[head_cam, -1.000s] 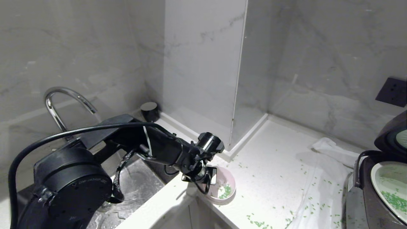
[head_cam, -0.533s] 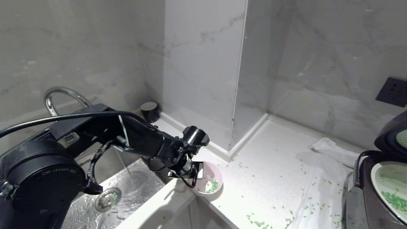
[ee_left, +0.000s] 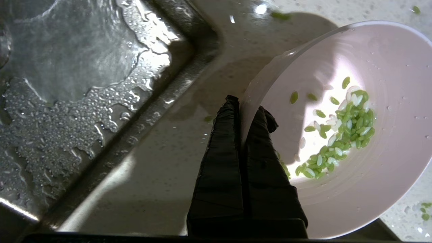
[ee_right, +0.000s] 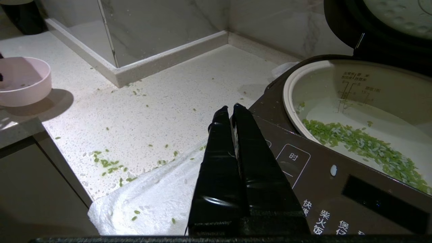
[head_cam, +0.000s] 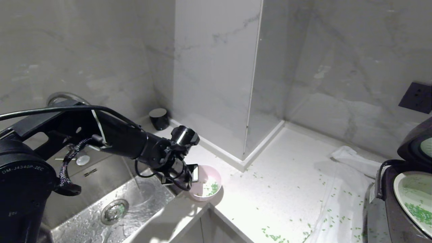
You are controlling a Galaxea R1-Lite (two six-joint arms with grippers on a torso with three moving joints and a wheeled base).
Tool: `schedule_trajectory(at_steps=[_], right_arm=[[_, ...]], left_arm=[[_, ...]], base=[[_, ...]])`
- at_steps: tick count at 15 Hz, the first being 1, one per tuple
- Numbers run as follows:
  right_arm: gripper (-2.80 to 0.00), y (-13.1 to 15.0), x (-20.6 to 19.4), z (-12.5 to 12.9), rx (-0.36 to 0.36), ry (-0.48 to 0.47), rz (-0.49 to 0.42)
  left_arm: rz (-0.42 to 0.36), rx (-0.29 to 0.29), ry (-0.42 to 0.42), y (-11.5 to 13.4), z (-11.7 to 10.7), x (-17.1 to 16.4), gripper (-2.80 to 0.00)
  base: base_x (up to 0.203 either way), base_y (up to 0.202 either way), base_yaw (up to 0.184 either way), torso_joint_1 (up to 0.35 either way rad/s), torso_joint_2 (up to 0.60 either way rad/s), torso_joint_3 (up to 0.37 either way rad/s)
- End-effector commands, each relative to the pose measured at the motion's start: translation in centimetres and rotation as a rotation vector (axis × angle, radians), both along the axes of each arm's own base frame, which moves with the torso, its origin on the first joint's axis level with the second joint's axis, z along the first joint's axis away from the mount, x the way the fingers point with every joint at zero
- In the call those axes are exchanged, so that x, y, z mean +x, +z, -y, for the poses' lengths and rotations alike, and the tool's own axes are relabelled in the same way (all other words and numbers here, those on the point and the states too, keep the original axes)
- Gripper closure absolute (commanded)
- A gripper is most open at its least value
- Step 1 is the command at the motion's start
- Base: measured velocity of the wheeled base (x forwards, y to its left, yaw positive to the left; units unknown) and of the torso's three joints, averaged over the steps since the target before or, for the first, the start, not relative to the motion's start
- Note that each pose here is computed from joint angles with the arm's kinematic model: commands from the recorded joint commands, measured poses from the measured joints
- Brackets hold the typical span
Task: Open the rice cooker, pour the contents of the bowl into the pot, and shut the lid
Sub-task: Fill a bowl with water from the tap
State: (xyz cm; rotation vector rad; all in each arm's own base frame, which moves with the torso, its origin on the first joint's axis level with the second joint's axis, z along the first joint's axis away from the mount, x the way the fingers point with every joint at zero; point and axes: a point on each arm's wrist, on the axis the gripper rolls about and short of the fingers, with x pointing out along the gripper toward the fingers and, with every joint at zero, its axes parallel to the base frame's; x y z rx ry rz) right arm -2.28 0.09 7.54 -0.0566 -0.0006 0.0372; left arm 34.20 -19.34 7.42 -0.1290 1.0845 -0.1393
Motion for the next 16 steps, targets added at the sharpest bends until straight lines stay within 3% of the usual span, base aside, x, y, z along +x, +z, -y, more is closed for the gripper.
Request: schedule_trajectory(at_steps=[1, 8, 16], right_arm=[[0.00, 0.0, 0.0, 0.0, 0.000, 0.001, 0.000], [0.00, 0.0, 0.0, 0.0, -0.002, 0.001, -0.001], [0.00, 0.0, 0.0, 0.0, -0.002, 0.001, -0.001]], left_arm=[[0.005, -0.001, 0.033, 0.3, -1.4, -0.2, 0.00], [0.034, -0.003, 0.091, 0.6, -4.1, 0.3, 0.00], [0.015, 0.008, 0.157, 0.7, -6.8, -0.4, 0.00]], base=[[0.000, 0.000, 0.000, 0.000, 0.00, 0.000], [0.000, 0.000, 0.000, 0.000, 0.00, 0.000], [0.000, 0.000, 0.000, 0.000, 0.00, 0.000]])
